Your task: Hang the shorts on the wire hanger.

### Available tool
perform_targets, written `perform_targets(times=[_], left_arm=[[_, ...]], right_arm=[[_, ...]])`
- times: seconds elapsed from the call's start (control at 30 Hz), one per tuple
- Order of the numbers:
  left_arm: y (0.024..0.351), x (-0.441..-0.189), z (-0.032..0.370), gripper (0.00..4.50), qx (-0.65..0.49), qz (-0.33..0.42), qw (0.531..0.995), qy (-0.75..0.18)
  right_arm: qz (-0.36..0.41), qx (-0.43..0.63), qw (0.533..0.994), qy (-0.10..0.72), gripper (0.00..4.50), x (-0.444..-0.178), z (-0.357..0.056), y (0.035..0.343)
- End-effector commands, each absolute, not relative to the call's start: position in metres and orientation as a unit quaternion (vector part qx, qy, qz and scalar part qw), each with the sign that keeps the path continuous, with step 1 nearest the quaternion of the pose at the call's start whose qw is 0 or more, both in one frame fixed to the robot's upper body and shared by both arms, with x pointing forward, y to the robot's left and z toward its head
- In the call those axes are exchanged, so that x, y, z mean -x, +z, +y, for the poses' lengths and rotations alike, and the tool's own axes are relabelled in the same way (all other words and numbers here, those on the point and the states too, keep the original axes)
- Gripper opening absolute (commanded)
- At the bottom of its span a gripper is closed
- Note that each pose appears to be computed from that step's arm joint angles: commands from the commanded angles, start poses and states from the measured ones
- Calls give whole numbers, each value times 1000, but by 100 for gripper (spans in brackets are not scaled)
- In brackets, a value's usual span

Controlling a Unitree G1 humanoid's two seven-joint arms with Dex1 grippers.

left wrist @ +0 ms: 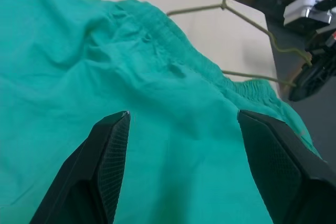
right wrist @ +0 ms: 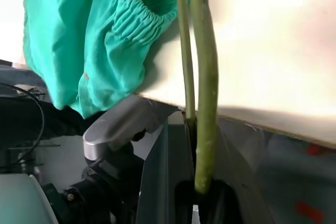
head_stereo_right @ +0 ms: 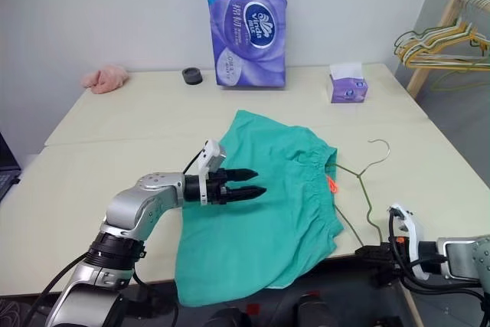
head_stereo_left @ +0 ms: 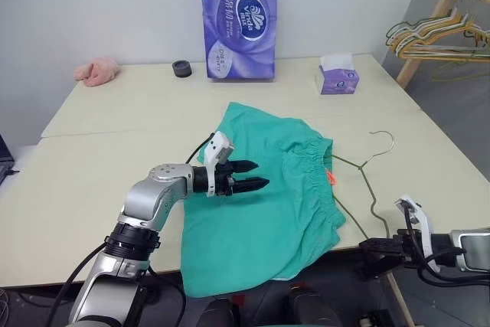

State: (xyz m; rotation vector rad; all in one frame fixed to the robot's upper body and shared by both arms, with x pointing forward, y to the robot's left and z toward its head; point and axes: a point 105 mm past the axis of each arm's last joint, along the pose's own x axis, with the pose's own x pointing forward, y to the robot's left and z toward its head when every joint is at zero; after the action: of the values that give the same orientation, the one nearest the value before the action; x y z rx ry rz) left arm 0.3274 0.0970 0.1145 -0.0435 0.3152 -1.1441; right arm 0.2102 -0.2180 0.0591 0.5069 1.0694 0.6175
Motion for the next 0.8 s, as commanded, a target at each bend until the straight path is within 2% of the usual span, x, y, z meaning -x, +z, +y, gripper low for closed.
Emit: perform_targets(times=[0.03,0.27,0.4,0.47,0.57,0.63,0.8], left_arm=[[132,-333,95,345,13,113,836,-537],[132,-333,98,345,14,110,840,-530],[134,-336,99,345,16,105,845,-524],[138,-339,101,345,31,106,848,-518],[142,-343,103,393,26,97,854,-511],[147,-347,105,447,20,84,859,-505],[174,-363,114,447,8,48,869,-492]], right_arm=[[470,-243,803,273,0,-230,-218,65],[390,-218,850,277,0,-278,-213,95],[360,-172,866,302,0,-287,-206,113],[324,-107,883,321,0,-293,-199,129],[287,-35,897,333,0,-296,-193,143],[278,13,900,337,0,-294,-192,143],[271,107,890,352,0,-289,-187,133]])
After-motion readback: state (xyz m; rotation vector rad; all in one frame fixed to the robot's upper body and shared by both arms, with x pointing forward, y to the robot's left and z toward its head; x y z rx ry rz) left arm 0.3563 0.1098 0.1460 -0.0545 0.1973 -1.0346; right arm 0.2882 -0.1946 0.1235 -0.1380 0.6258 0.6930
